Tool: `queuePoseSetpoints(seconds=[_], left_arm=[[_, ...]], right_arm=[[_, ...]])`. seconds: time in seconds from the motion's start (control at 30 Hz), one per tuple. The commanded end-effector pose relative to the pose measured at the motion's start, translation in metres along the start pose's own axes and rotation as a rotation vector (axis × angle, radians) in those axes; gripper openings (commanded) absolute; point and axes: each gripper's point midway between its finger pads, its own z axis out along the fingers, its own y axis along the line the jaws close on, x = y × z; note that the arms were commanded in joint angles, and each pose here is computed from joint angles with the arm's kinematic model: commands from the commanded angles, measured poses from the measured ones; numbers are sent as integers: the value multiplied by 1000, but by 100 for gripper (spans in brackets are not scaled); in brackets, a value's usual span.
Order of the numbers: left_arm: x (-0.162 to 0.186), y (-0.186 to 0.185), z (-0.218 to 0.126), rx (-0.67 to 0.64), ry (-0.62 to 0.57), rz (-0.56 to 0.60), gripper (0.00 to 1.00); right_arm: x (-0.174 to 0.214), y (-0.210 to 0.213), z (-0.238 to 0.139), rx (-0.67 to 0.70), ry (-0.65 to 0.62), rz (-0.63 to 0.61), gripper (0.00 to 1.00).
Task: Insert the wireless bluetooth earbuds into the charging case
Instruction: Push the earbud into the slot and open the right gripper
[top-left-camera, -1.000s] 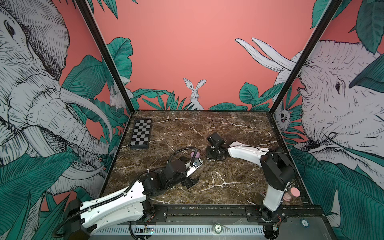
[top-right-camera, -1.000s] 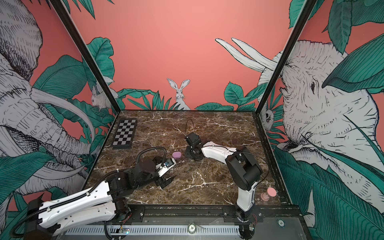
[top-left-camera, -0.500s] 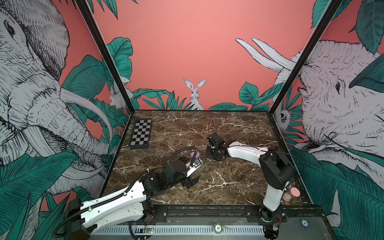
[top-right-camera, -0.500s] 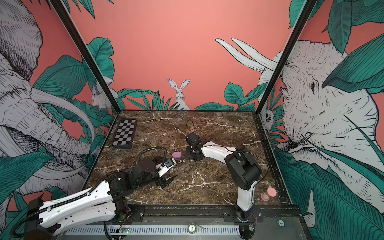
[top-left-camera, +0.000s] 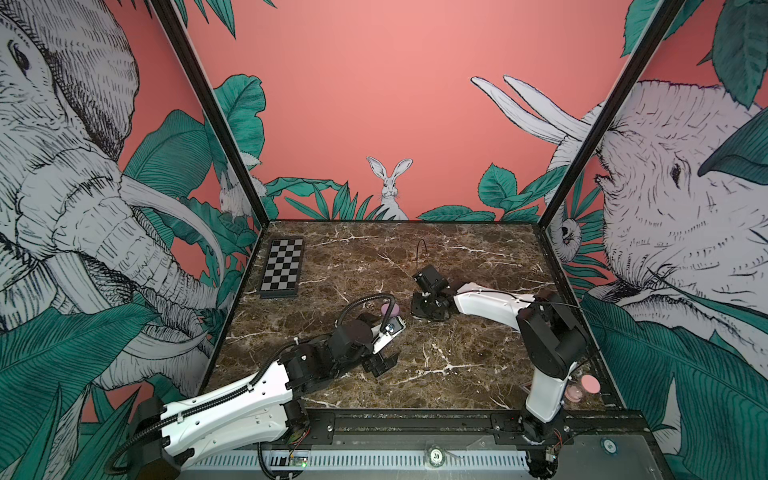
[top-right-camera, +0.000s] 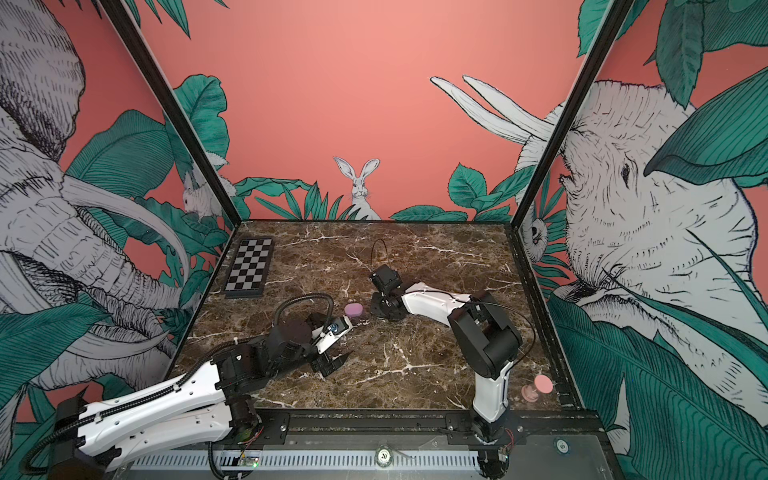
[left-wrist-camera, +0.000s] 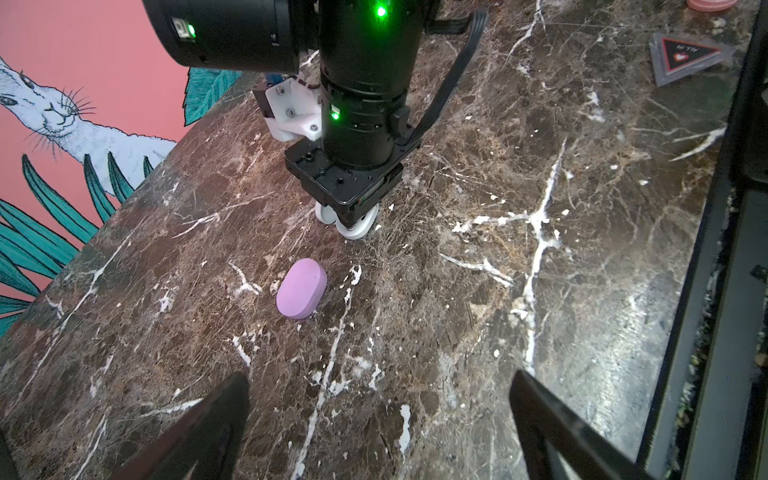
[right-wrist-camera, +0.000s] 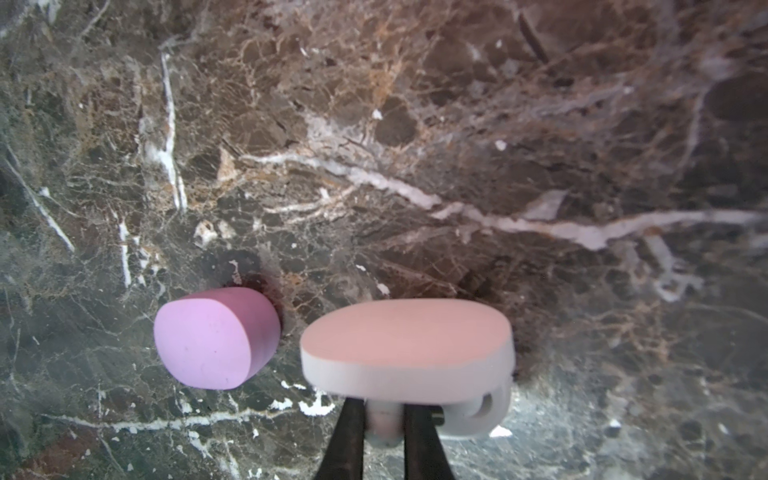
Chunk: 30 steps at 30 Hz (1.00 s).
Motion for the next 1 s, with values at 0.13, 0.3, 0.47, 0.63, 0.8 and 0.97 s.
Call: queuePoseSetpoints(seconds=[0.13,0.3,0.47,0.63,0.8,0.97], left_arm=[[-8,-1,-4,13,-9,2,98],[-8,-1,-4,14,-9,1,98],[-7,-1,-4,15,-8,4,98],[-7,-1,-3,16,-6,3,98],[-6,-2,-3,16,-3,4,98],[-7,-2,-2,18,-2,3,98]], right_arm=[[-6,6,4,-16,-7,0,9],[-5,5,5,-15,-4,3,10],[-5,4,6,-13,-3,4,13],[-5,4,6,-12,-3,6,16],[-4,4,5,-12,-1,6,19],[-4,3,5,-14,0,8,20]])
